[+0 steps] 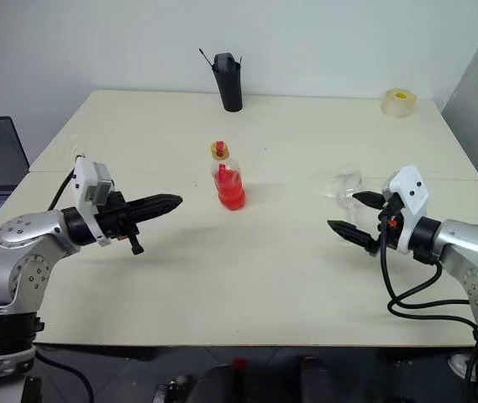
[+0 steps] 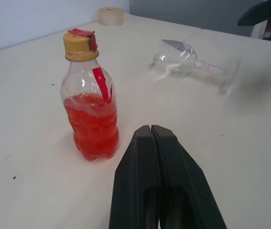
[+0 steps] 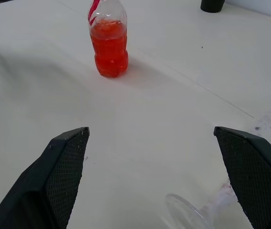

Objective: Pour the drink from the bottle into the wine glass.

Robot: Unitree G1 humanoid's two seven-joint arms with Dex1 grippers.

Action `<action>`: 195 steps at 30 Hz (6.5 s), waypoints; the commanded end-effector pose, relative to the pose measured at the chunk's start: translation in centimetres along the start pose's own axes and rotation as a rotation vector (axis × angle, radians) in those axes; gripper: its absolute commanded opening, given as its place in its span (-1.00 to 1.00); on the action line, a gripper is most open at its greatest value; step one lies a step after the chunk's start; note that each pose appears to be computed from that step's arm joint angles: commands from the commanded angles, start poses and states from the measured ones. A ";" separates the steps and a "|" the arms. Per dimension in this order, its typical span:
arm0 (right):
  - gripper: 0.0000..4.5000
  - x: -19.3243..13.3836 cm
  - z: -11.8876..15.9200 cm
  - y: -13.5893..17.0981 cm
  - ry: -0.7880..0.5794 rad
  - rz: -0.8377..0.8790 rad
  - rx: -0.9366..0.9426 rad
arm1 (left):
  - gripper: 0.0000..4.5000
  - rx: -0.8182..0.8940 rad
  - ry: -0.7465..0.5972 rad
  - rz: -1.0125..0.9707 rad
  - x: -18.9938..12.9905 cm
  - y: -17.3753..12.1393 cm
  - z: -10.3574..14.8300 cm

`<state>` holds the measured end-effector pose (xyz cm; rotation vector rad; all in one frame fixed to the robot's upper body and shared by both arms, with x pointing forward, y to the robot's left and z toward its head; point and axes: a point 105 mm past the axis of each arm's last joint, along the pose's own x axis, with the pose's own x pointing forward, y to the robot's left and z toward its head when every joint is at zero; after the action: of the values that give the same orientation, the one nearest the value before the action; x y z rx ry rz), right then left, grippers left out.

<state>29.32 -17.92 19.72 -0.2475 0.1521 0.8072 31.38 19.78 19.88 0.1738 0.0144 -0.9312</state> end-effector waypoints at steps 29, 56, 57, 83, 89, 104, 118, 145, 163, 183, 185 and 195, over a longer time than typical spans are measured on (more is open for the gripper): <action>0.99 5.1 1.2 8.9 -0.003 0.276 -0.062 | -1.00 0.036 -0.279 0.493 5.7 1.9 -0.6; 1.00 5.6 0.7 8.3 0.016 0.239 -0.095 | 0.99 -0.156 -0.172 0.428 9.5 1.6 -3.9; 1.00 5.6 0.7 8.3 0.016 0.238 -0.096 | 0.99 -0.155 -0.171 0.429 9.6 1.6 -3.9; 1.00 6.1 2.1 6.4 -0.058 0.115 -0.124 | 0.22 -0.090 -0.178 0.514 14.8 4.3 -4.9; 1.00 5.7 5.3 4.1 -0.188 -0.015 -0.102 | -0.01 -0.011 -0.263 0.390 14.2 3.6 -2.4; 1.00 7.0 11.4 6.5 -0.271 0.068 0.052 | -0.02 -0.013 -0.162 -0.132 12.2 -5.7 -0.5; 0.92 8.3 10.9 6.2 -0.237 0.013 0.076 | -0.02 0.023 -0.165 -0.142 13.4 -6.4 -0.4; -0.45 4.2 7.6 8.0 -0.227 0.576 -0.146 | -0.31 0.014 -0.179 -0.506 12.3 -10.3 0.8; 0.91 -0.3 11.7 8.9 -0.387 0.409 -0.068 | -0.44 0.004 -0.177 -0.521 12.8 -10.8 0.5; 1.00 2.6 9.2 8.8 -0.244 0.038 0.033 | -0.44 0.033 -0.166 -0.554 13.5 -11.1 0.1; 1.00 2.4 9.4 8.9 -0.239 0.037 0.028 | -0.44 0.034 -0.164 -0.548 13.6 -11.0 0.0; 1.00 2.7 9.4 8.7 -0.173 -0.215 0.104 | -0.44 0.050 -0.157 -0.507 13.8 -10.4 -0.5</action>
<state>25.69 -8.01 25.53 -0.1264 0.0559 0.6327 31.56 3.31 15.14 0.1175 -0.0354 -1.4336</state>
